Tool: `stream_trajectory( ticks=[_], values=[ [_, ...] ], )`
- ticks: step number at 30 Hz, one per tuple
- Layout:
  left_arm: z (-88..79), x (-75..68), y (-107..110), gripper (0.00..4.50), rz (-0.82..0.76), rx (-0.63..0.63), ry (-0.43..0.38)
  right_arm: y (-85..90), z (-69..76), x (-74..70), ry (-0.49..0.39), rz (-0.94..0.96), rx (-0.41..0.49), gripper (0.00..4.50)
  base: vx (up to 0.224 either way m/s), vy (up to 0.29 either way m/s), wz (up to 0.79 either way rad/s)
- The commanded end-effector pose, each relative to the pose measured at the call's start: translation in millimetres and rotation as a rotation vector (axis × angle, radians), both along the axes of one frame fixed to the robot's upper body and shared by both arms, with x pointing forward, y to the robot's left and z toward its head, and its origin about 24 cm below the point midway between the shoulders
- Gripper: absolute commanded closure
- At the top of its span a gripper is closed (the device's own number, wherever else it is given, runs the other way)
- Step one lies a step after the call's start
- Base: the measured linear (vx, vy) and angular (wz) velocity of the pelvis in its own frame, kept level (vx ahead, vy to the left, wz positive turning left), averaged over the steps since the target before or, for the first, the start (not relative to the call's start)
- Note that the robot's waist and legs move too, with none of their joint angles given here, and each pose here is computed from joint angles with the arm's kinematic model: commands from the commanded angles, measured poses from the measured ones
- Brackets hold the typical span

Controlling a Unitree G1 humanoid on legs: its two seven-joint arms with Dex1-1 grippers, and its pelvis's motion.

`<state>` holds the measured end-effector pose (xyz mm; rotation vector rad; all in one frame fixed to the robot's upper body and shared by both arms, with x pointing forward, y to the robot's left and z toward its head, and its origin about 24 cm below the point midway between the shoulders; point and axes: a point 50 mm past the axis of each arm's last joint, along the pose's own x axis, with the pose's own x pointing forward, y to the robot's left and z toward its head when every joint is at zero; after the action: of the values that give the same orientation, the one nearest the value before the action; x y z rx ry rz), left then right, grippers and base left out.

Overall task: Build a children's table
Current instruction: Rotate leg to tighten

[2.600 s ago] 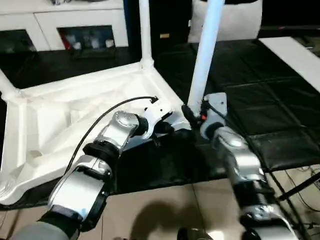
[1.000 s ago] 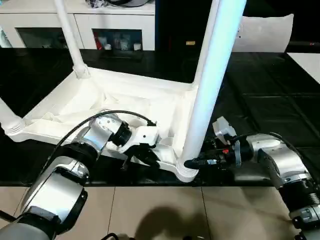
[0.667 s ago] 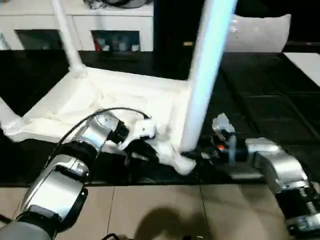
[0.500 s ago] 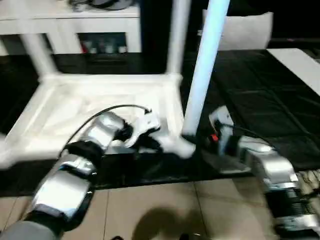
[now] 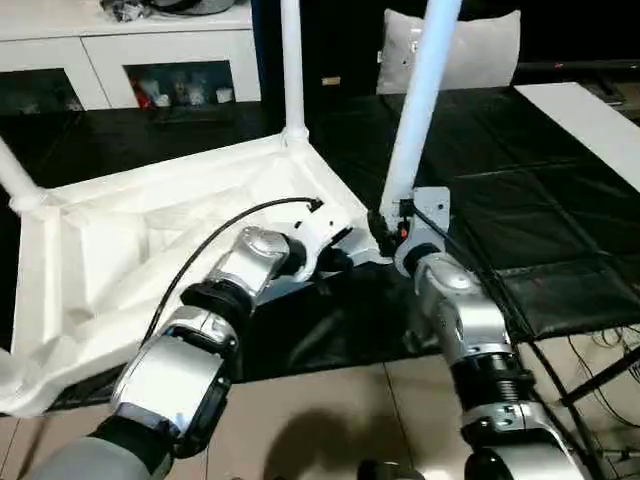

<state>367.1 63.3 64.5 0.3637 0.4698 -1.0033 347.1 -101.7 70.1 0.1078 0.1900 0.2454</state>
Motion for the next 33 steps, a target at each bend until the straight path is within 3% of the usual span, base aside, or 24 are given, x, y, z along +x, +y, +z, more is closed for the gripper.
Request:
stream_trajectory(
  ticks=[1, 7, 9, 11, 12, 17, 19, 23, 27, 30, 33],
  values=[
    [31.5, 8.1, -17.8, 4.50, -0.020, -0.092, -0.132, 28.5, 3.6, -3.6, -0.016, 0.126, 0.024, 1.30, 0.052, -0.022, 0.03],
    [25.6, 3.1, -9.0, 4.50, -0.103, -0.089, -0.124, 6.8, 7.3, -5.9, -0.051, 0.179, -0.052, 0.92, 0.000, 0.000, 0.00],
    [20.9, -0.4, 2.2, 4.50, -0.167, -0.075, -0.120, -9.8, 9.7, -11.4, -0.063, 0.261, -0.073, 0.67, 0.000, 0.000, 0.00],
    [19.8, -1.6, 5.7, 4.50, -0.191, -0.066, -0.120, -14.9, 10.0, -13.3, -0.062, 0.286, -0.078, 0.55, 0.000, 0.000, 0.00],
    [16.7, -6.7, 15.9, 4.50, -0.283, -0.040, -0.106, -28.1, 13.3, -21.2, -0.073, 0.403, -0.067, 0.45, 0.000, 0.000, 0.00],
    [14.1, -12.3, 26.7, 4.50, -0.388, 0.004, -0.082, -42.8, 13.4, -29.0, -0.065, 0.527, -0.109, 0.04, 0.000, 0.000, 0.00],
    [11.9, -18.8, 37.6, 4.50, -0.513, 0.067, -0.053, -52.6, 14.6, -36.8, -0.044, 0.683, -0.124, 0.04, 0.000, 0.000, 0.00],
    [13.6, -22.5, 45.9, 4.50, -0.604, 0.106, -0.025, -58.9, 18.0, -42.3, -0.029, 0.845, -0.133, 0.04, 0.000, 0.000, 0.00],
    [16.1, -25.4, 50.8, 4.50, -0.676, 0.120, 0.003, -60.9, 20.0, -45.7, -0.005, 0.957, -0.107, 0.44, 0.000, 0.000, 0.00],
    [19.0, -28.0, 54.4, 4.50, -0.750, 0.147, 0.015, -59.1, 19.5, -54.1, 0.072, 1.145, -0.091, 0.74, 0.000, 0.000, 0.00],
    [20.1, -28.9, 54.8, 4.50, -0.785, 0.163, 0.019, -58.4, 18.5, -54.7, 0.097, 1.199, -0.094, 0.84, 0.000, 0.000, 0.00]
  ],
)
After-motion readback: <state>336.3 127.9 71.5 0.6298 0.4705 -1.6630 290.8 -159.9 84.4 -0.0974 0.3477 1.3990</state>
